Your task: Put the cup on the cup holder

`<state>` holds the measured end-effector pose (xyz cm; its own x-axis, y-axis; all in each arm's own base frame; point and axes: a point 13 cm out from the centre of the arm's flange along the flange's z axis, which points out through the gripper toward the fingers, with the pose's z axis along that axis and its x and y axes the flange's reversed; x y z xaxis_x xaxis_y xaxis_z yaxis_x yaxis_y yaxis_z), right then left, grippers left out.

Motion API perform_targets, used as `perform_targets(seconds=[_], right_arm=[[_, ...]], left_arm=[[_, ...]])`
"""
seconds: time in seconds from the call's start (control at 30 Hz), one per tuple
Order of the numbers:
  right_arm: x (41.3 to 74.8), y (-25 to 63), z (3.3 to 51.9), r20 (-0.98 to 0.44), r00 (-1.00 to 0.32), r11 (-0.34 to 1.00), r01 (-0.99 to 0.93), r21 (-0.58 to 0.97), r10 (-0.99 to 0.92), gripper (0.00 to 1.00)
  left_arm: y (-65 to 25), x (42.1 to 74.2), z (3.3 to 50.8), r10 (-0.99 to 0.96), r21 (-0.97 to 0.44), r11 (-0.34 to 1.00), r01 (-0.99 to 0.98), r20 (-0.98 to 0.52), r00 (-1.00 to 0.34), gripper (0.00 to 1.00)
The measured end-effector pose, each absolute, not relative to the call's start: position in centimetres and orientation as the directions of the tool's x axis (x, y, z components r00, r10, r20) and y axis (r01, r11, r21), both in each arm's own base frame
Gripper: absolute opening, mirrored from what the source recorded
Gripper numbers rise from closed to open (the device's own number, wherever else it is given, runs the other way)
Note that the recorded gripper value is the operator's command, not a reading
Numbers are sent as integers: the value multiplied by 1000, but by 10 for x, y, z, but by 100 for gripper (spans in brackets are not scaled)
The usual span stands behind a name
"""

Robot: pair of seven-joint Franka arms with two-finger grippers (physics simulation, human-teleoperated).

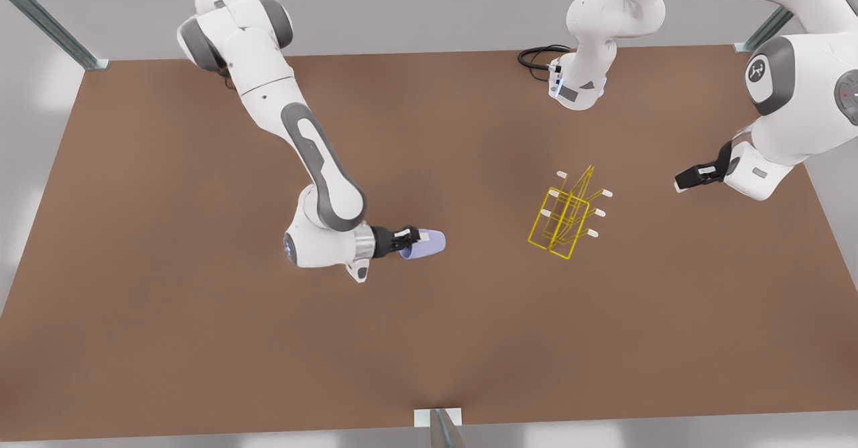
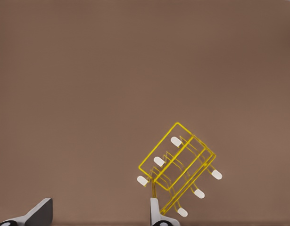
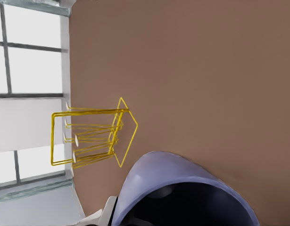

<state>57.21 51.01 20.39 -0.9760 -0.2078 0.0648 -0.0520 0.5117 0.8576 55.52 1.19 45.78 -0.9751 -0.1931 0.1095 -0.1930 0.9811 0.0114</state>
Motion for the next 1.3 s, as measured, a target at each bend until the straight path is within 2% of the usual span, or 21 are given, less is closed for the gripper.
perform_targets(seconds=[0.13,0.3,0.63,0.67,0.7,0.77,0.83,1.13,1.3], right_arm=[[572,561,166,81,-989,456,18,890,-120,21],[581,564,129,76,-996,450,47,892,-46,21],[573,574,95,24,-998,467,-6,884,-60,21],[570,575,91,22,-998,470,-11,883,-65,66],[569,577,90,18,-997,471,-17,882,-70,100],[568,578,89,9,-997,471,-27,882,-75,100],[569,577,89,1,-997,472,-36,881,-78,100],[563,550,83,5,-996,486,-37,873,-86,100],[562,512,107,18,-996,478,-28,878,-92,100]], left_arm=[[5,557,450,-178,12,984,-178,124,-976,100],[-27,556,443,-131,1,991,-133,149,-980,100],[-55,555,428,-123,11,992,-124,190,-974,100],[-71,554,421,-114,18,993,-113,202,-973,100],[-98,551,415,-92,26,996,-89,212,-973,100],[-152,541,400,-47,44,998,-38,235,-971,100],[-171,545,393,-69,61,997,-56,238,-969,100],[-170,549,390,-249,105,967,-231,226,-942,100],[-172,549,390,-311,120,949,-291,218,-925,100]])
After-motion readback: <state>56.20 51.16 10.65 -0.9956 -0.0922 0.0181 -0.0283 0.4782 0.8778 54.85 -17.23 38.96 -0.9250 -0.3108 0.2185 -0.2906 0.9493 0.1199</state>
